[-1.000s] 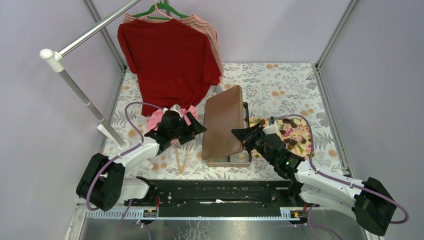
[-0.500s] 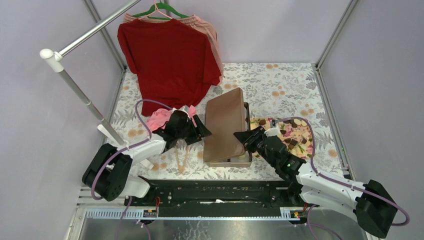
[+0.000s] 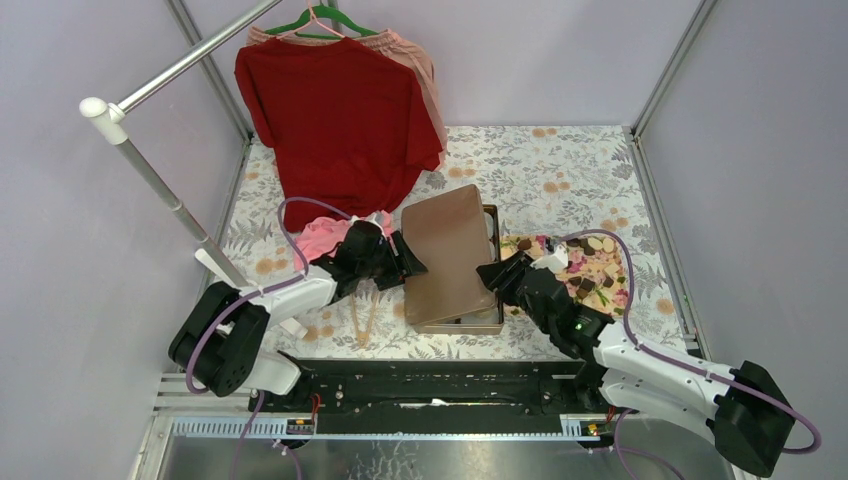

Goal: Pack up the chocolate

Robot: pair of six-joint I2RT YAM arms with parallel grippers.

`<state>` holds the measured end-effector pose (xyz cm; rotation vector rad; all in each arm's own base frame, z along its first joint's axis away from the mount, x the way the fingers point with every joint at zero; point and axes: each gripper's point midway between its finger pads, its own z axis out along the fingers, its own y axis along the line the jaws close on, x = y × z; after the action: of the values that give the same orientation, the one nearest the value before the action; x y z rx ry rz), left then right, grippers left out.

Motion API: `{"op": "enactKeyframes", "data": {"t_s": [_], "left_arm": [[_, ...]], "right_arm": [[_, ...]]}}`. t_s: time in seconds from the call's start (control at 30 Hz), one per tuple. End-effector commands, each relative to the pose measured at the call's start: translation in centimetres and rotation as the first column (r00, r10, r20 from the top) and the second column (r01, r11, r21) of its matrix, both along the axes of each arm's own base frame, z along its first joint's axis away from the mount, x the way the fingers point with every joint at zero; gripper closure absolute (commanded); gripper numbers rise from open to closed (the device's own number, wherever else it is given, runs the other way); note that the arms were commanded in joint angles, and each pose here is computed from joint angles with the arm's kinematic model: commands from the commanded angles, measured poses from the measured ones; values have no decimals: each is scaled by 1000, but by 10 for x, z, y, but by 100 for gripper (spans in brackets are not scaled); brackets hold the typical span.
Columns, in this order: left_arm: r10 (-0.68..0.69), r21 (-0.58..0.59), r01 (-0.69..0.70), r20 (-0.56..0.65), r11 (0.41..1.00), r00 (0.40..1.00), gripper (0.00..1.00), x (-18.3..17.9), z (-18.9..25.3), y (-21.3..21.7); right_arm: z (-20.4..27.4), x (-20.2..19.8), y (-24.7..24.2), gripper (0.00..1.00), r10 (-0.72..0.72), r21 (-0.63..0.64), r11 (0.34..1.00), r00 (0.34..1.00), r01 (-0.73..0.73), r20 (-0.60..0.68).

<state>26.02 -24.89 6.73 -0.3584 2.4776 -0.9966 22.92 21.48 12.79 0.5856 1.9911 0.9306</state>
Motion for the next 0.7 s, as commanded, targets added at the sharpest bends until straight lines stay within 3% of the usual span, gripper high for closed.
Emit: {"op": "enactKeyframes", "data": {"t_s": [0.0, 0.3, 0.67], "left_arm": [[-30, -35, 32, 73, 999, 997, 31, 12, 19, -14], [-48, 10, 47, 83, 999, 995, 32, 13, 18, -14], [-79, 81, 71, 99, 994, 992, 32, 17, 17, -15]], "right_arm": [[23, 15, -16, 49, -69, -88, 993, 995, 76, 73], [29, 26, -37, 33, -67, -331, 938, 989, 107, 131], [10, 45, -45, 24, -24, -381, 923, 997, 48, 67]]}}
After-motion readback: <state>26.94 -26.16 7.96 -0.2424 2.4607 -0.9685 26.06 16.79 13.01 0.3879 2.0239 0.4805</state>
